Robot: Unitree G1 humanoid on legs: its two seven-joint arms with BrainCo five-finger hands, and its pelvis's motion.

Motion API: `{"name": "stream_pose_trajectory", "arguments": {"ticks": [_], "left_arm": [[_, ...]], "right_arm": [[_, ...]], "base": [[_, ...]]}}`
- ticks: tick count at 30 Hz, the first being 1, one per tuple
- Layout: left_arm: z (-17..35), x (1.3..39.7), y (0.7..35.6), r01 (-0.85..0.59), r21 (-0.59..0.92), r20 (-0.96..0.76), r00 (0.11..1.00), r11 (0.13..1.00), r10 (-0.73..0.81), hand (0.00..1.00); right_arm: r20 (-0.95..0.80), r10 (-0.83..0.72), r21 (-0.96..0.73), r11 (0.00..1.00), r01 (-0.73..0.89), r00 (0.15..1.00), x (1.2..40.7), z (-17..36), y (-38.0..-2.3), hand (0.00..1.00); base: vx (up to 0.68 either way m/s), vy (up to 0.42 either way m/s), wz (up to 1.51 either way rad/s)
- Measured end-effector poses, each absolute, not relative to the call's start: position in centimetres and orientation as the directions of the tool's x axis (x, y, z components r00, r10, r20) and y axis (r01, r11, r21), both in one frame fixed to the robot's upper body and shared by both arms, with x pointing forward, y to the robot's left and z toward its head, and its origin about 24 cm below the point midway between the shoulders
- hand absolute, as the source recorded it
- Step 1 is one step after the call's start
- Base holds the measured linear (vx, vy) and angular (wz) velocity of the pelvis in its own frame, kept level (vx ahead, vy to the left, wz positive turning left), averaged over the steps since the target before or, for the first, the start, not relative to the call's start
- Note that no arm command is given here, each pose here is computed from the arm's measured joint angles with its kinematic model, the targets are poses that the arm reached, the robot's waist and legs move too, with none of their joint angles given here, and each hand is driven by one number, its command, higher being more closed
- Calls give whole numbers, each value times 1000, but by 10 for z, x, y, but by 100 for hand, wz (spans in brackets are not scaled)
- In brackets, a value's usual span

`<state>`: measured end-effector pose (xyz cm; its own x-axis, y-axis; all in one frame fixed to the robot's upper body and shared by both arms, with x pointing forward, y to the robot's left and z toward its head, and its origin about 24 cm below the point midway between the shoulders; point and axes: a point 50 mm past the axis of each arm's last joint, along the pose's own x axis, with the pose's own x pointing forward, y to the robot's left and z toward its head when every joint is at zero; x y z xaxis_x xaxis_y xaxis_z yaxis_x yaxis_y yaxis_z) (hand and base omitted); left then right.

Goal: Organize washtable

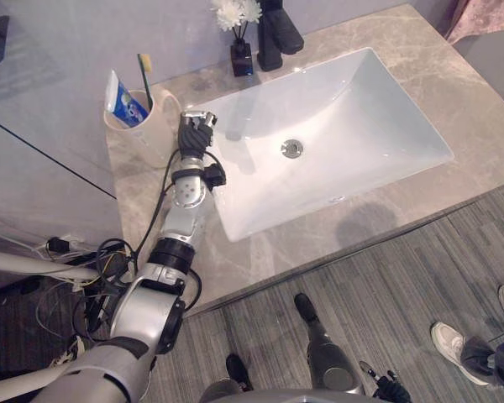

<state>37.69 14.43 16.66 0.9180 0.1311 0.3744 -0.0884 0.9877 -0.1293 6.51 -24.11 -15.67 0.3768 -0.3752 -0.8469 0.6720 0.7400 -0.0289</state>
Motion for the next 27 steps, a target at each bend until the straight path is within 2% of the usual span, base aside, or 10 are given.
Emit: {"name": "stream_pose_trajectory", "arguments": {"ticks": [6, 13, 23, 27], "left_arm": [[151, 350, 118, 55, -97, 401, 916, 994, -12, 100], [140, 323, 108, 161, -102, 430, 897, 982, -102, 100], [110, 286, 109, 216, -176, 384, 913, 961, -135, 100], [96, 265, 129, 153, -208, 356, 932, 966, -71, 100]], "right_arm": [[-847, -372, -26, 741, 671, 379, 65, -157, -241, 0], [-850, -374, -28, 736, 676, 372, 62, -157, -242, 0], [-857, -371, -40, 740, 671, 358, 56, -158, -242, 0], [-860, -359, -24, 739, 673, 363, 57, -159, -239, 0]], "base": [[-5, 7, 10], [-71, -1, 32], [-19, -14, 20], [11, 2, 15]]}}
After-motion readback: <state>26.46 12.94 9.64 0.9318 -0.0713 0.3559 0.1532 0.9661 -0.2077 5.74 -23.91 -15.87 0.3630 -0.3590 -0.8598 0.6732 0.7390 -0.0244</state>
